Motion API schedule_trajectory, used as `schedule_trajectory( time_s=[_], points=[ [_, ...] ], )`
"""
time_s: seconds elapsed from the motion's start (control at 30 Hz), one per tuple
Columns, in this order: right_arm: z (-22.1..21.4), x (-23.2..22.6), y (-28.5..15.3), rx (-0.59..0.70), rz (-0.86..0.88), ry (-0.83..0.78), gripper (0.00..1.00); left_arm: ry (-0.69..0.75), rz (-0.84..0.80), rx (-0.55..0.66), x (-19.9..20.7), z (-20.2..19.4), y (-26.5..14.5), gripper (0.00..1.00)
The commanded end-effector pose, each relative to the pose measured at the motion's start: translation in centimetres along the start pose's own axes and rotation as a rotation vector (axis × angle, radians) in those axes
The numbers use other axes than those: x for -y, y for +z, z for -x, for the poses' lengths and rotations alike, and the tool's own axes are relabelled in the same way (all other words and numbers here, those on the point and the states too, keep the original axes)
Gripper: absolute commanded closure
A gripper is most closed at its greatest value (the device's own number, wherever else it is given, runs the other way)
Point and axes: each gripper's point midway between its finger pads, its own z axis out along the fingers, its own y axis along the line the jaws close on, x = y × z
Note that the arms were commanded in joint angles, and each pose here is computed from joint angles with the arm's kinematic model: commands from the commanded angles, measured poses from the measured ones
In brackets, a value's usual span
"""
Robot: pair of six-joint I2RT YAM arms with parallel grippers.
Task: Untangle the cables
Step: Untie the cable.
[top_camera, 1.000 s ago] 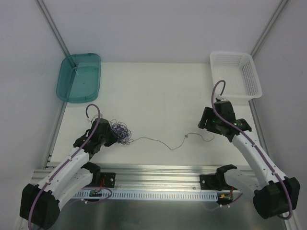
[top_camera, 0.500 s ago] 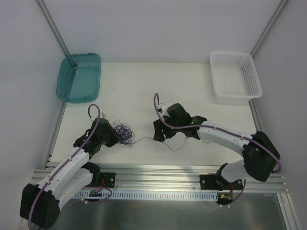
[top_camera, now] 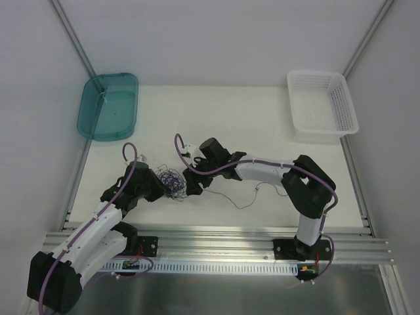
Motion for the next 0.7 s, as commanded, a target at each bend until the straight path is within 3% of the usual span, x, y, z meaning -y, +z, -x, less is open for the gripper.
schedule_trajectory(
  time_s=[0.0, 0.3, 0.4, 0.43, 0.5, 0.53, 0.67],
  points=[
    [-0.4, -1.6, 1.2, -0.030, 0.115, -0.056, 0.28, 0.005, -0.059, 0.017, 1.9, 0.9, -0.6, 1.00],
    [-4.1, -4.5, 1.8, -0.139, 0.277, -0.024, 0.37, -0.014, -0.049, 0.065, 2.0, 1.9, -0.7, 1.00],
    [-4.8, -4.5, 1.4, -0.151, 0.267, -0.025, 0.61, -0.017, -0.047, 0.085, 2.3, 2.5, -0.8, 1.00],
    [-4.6, -4.5, 1.0, -0.141, 0.262, -0.032, 0.80, -0.017, -0.046, 0.092, 2.4, 2.7, -0.9, 1.00],
    [-5.1, -4.4, 0.4, -0.143, 0.237, -0.034, 0.94, -0.015, -0.038, 0.108, 2.3, 3.1, -0.9, 1.00],
    [-5.2, -4.3, 0.0, -0.140, 0.226, -0.034, 0.99, -0.015, -0.032, 0.116, 2.2, 3.2, -0.9, 1.00],
    [-5.2, -4.4, -2.7, -0.120, 0.169, -0.056, 0.99, -0.027, 0.004, 0.164, 1.4, 4.0, -0.8, 0.99]
  ],
)
